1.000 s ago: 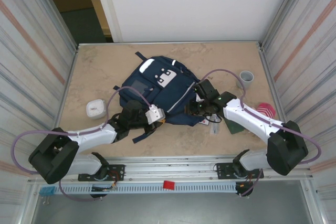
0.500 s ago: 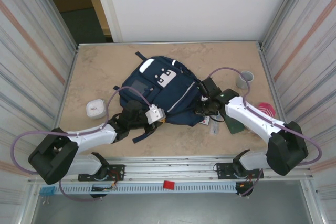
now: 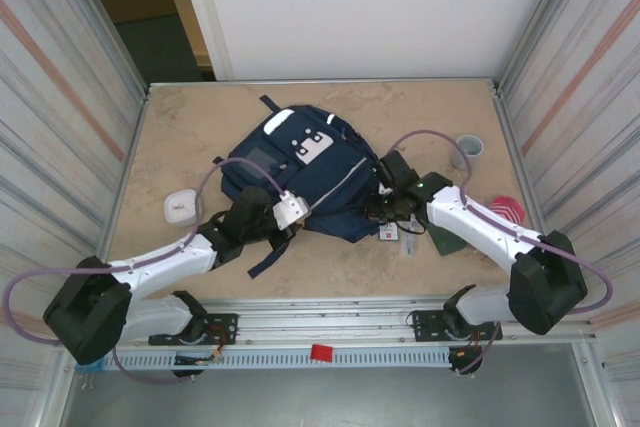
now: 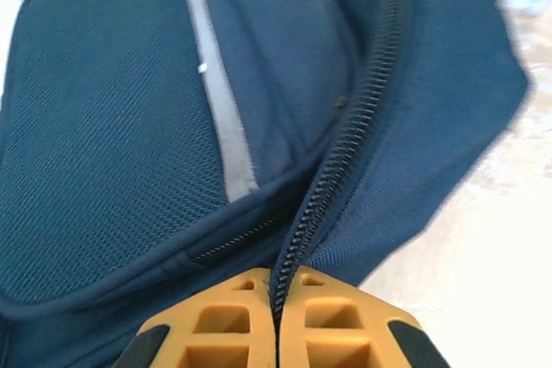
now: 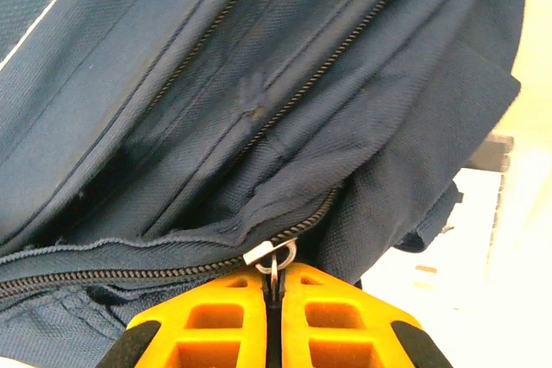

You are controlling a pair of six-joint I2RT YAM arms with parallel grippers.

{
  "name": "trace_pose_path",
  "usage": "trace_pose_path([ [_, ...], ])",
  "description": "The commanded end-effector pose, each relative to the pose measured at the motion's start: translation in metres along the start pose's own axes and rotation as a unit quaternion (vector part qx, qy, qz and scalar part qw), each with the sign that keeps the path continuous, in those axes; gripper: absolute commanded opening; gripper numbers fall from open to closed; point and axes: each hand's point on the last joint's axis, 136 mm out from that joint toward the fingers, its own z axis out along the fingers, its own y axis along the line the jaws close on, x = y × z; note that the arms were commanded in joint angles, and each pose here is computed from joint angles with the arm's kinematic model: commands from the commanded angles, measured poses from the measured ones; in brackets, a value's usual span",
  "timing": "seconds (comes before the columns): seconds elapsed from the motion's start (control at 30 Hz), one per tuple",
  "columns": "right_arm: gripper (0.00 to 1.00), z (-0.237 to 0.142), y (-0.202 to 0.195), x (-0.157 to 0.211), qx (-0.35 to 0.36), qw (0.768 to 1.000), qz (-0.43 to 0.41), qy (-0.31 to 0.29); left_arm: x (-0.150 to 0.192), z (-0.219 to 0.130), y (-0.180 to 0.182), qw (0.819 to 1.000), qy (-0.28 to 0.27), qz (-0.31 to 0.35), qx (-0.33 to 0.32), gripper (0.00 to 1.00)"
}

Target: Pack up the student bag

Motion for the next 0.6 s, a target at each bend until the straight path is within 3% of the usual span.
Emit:
trace_pose_path([
  [0.0, 0.05, 0.008, 0.032, 0.007, -0.030, 0.999, 0.016, -0.018, -0.001, -0.026, 0.048, 0.991, 0.036, -0.071, -0.111, 0.11],
  [0.1, 0.05, 0.017, 0.062, 0.012, -0.057, 0.998, 0.013, -0.023, -0.007, -0.041, 0.035, 0.995, 0.021, -0.066, -0.075, 0.32],
  [0.17, 0.05, 0.022, 0.076, 0.013, -0.066, 0.997, 0.007, -0.024, -0.020, -0.052, 0.021, 0.997, -0.014, -0.060, -0.037, 0.46],
  [0.27, 0.05, 0.028, 0.092, 0.014, -0.075, 0.997, -0.009, -0.017, -0.045, -0.073, -0.002, 0.995, -0.083, -0.043, 0.021, 0.59],
  [0.4, 0.05, 0.031, 0.099, 0.014, -0.081, 0.996, -0.023, -0.010, -0.060, -0.089, -0.019, 0.990, -0.126, -0.016, 0.061, 0.68],
  [0.57, 0.05, 0.026, 0.100, 0.012, -0.086, 0.996, -0.030, -0.013, -0.055, -0.079, -0.013, 0.993, -0.107, -0.005, 0.046, 0.73],
])
